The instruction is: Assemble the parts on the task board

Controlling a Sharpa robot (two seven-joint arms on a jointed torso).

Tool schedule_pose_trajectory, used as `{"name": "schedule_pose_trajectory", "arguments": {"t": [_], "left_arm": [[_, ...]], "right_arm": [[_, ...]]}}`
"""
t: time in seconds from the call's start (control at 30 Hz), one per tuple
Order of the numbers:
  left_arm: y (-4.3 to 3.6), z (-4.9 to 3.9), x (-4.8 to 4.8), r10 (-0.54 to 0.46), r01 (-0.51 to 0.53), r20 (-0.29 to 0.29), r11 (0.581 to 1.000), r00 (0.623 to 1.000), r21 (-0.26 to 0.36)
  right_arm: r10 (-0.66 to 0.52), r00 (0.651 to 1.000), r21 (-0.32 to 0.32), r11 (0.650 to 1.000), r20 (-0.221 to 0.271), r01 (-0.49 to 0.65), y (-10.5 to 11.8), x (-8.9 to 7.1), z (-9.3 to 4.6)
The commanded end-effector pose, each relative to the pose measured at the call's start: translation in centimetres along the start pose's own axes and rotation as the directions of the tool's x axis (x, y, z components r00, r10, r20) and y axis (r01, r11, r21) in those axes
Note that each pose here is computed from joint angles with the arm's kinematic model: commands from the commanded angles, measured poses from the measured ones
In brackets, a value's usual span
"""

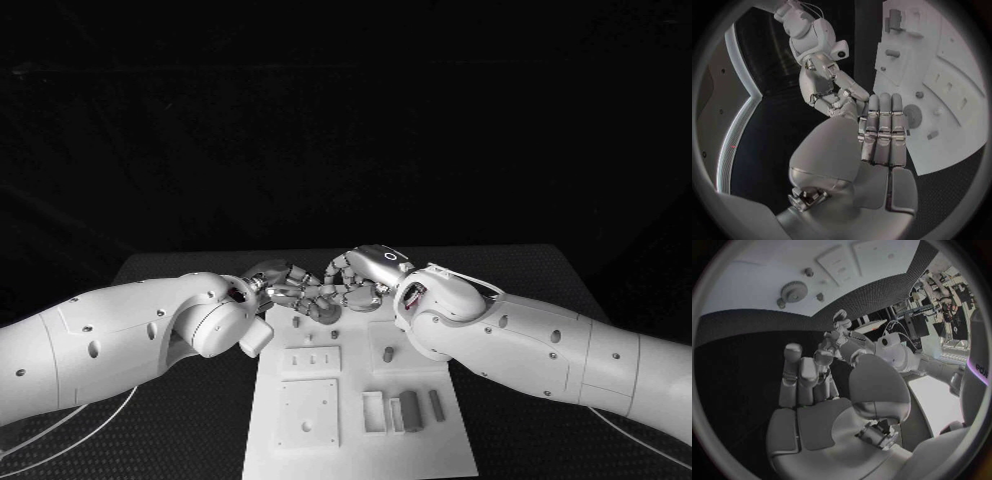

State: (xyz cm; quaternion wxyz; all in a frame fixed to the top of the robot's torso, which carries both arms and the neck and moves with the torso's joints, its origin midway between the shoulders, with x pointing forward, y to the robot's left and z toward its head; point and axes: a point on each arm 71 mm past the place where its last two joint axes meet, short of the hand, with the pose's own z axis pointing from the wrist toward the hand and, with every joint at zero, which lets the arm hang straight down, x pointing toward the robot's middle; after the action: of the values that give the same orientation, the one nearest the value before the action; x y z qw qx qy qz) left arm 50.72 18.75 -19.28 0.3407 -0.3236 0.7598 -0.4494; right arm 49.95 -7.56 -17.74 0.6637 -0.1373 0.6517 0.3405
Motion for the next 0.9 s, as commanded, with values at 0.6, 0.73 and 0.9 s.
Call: {"name": "schedule_pose_trajectory", "arguments": {"t": [0.6,0.73,0.9], "left_arm": [[-0.3,-0.07,-0.13,-0.025,0.025,0.001,0.999,1.0,0.022],[-0.29,-0.08,-0.11,-0.033,0.033,-0.004,0.999,0.999,0.02],[-0.3,-0.07,0.0,-0.036,0.036,-0.014,0.999,0.999,0.021]], "right_arm": [[-0.008,1.0,0.013,1.0,-0.018,0.008,-0.34,0.28,-0.21],[-0.008,1.0,0.014,1.0,-0.018,0.008,-0.35,0.32,-0.2],[-0.006,1.0,0.014,1.0,-0.017,0.006,-0.29,0.39,-0.19]]}}
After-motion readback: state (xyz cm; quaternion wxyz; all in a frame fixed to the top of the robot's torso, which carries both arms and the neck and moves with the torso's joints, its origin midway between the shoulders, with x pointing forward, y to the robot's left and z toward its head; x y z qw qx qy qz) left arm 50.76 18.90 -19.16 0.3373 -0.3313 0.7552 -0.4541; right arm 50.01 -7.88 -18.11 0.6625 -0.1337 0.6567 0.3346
